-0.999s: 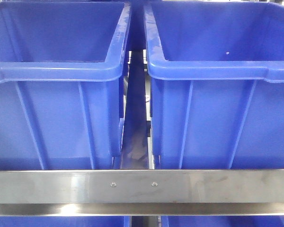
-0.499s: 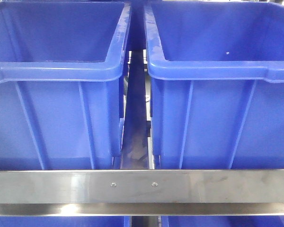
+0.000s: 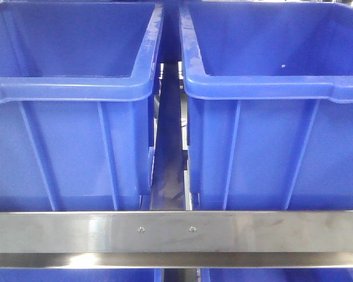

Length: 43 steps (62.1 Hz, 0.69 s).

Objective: Sort and place red and blue blocks on shelf

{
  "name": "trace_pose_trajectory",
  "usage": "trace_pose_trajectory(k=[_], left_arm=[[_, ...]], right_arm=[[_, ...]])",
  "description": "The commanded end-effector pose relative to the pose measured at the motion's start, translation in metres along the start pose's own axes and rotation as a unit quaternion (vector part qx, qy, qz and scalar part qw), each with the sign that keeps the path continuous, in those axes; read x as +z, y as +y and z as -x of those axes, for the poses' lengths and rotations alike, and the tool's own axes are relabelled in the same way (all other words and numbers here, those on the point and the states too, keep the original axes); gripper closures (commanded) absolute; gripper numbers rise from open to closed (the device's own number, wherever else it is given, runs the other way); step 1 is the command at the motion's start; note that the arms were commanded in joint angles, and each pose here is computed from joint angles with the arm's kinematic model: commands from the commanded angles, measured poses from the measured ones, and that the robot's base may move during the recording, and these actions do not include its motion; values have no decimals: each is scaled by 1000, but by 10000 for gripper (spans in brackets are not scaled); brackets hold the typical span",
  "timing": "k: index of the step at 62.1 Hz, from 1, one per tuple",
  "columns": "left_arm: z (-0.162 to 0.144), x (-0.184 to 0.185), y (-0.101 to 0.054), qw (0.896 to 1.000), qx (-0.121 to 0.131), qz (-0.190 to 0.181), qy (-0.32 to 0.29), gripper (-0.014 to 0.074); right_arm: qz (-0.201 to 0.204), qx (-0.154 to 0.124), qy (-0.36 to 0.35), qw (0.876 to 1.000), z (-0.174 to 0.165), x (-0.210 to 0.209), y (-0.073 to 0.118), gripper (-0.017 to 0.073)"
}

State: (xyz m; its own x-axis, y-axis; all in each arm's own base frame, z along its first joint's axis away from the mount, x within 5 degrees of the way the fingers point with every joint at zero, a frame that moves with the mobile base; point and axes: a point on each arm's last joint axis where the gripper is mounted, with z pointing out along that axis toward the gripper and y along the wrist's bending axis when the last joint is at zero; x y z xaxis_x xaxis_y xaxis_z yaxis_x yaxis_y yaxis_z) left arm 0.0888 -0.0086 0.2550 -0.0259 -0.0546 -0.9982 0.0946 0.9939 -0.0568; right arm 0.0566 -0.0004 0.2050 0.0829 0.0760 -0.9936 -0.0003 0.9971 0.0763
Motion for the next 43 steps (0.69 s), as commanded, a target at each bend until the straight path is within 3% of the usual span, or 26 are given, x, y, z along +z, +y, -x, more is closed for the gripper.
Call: trace_pose_trajectory(k=[1, 29, 43], left_arm=[[5, -5, 1, 999, 15, 5, -49, 468], [-53, -23, 6, 999, 14, 18, -48, 468], [-55, -30, 9, 997, 15, 46, -54, 468]], right_arm=[[1, -5, -62, 998, 16, -3, 1, 515], [1, -5, -62, 998, 16, -3, 1, 515], [1, -5, -62, 998, 16, -3, 1, 515]])
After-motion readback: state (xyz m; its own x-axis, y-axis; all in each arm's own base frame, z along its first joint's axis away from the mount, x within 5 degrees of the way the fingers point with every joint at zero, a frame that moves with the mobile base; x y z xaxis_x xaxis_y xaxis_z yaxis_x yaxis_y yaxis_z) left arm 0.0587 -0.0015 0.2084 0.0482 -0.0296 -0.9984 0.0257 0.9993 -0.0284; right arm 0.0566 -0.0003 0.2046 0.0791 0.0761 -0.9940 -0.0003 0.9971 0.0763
